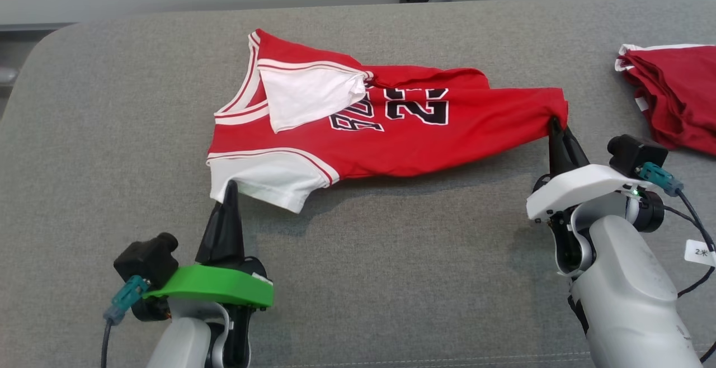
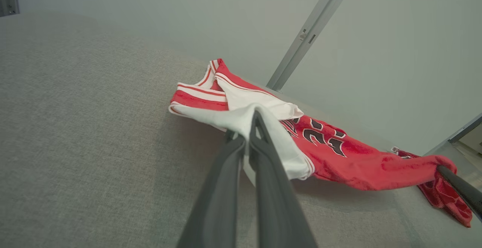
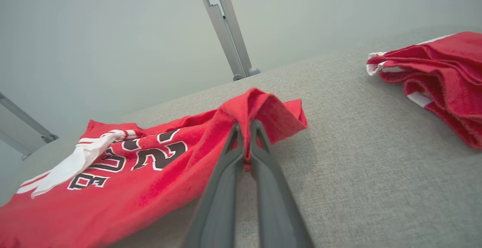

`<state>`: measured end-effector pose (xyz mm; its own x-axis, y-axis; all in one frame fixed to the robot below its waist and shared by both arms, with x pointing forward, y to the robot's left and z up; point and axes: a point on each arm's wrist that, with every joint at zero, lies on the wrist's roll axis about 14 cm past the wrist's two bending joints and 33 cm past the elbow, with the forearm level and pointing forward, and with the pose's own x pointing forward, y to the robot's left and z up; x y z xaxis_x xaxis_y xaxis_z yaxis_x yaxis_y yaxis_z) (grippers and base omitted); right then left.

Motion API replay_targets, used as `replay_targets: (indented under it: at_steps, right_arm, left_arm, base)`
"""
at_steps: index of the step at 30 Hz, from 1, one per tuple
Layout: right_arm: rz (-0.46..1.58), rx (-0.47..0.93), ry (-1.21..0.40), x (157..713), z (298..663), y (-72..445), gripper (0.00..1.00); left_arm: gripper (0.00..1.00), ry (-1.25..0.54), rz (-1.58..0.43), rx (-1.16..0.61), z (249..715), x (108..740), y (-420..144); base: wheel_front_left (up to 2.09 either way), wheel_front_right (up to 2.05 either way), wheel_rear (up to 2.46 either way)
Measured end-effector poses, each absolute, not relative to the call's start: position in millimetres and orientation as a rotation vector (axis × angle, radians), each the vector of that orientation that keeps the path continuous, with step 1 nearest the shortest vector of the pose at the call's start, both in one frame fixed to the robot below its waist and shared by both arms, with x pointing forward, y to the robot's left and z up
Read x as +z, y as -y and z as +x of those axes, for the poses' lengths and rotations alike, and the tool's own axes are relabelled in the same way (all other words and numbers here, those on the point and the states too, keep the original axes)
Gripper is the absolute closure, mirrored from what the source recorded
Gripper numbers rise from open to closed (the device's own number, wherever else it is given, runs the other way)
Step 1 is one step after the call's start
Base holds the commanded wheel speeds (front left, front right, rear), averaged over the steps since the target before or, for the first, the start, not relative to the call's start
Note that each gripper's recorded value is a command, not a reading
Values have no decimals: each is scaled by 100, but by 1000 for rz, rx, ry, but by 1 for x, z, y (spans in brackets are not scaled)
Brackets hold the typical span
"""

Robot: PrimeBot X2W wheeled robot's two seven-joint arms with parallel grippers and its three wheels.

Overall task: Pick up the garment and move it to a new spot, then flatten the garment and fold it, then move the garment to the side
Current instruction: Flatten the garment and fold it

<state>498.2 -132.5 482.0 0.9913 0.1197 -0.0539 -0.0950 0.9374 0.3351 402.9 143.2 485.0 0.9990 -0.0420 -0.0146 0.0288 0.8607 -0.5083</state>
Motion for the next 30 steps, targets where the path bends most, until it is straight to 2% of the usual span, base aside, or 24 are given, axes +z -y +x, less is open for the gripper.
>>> replay_targets:
  at_steps: [14,24,30]
  right_arm:
    - [413,124,279,589,448,158,100]
    - [423,138,572,700,371,193,100]
    - [396,141,678,742,339,206,100]
  left_arm:
    - [100,332,-536,-173,404,609,-140]
    - [100,658,-511,-347,359,737,-130]
    - [100,761,-485,-461,338,788,-115]
  base:
    - [0,0,0]
    - [0,0,0]
    - [0,0,0]
